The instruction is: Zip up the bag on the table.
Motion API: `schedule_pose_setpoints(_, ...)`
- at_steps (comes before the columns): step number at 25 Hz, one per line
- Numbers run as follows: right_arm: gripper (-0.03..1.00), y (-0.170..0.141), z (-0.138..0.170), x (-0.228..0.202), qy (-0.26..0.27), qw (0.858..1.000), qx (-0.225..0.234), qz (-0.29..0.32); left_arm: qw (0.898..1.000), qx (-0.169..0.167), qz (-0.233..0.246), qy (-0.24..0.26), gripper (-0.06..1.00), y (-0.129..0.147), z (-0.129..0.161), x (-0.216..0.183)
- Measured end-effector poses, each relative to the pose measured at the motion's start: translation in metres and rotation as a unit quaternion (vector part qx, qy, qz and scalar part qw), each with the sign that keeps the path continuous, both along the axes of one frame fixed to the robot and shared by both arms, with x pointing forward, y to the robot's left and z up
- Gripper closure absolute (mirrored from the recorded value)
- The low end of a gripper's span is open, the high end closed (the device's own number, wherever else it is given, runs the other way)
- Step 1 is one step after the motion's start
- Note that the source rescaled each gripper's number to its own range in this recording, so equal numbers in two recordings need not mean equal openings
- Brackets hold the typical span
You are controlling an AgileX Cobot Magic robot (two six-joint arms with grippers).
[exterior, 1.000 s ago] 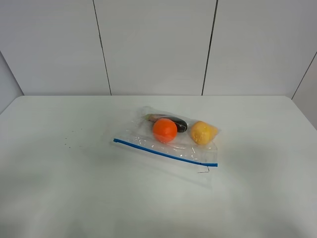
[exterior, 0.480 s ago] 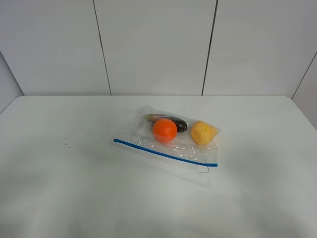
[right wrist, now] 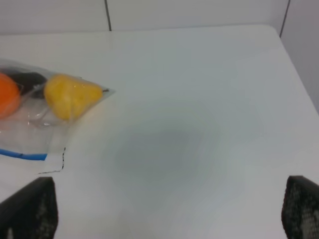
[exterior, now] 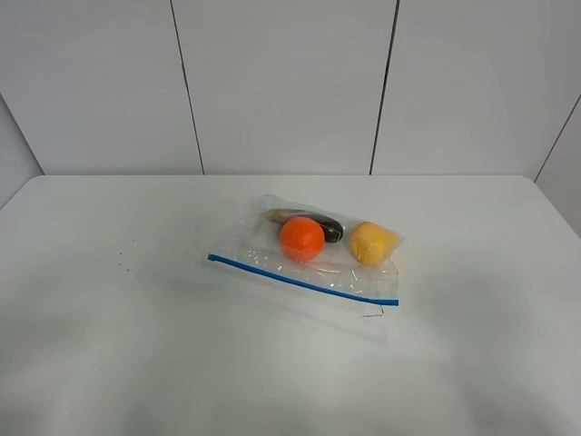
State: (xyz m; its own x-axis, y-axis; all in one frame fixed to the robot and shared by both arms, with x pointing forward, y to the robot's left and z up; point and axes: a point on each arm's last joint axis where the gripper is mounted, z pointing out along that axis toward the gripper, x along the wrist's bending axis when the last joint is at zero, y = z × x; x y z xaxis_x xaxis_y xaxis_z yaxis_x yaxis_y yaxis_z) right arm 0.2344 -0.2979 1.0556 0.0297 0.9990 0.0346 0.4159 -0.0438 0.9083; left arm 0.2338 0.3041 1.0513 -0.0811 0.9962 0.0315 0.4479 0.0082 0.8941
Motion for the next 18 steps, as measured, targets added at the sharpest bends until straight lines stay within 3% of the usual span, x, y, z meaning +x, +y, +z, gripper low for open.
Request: schedule_pose_setpoints(18,-0.03,0.0,0.0,0.0,0.0,1.0,0.001,0.0,1.0,0.0,0.0,0.0,-0.06,0.0,0.0,0.0)
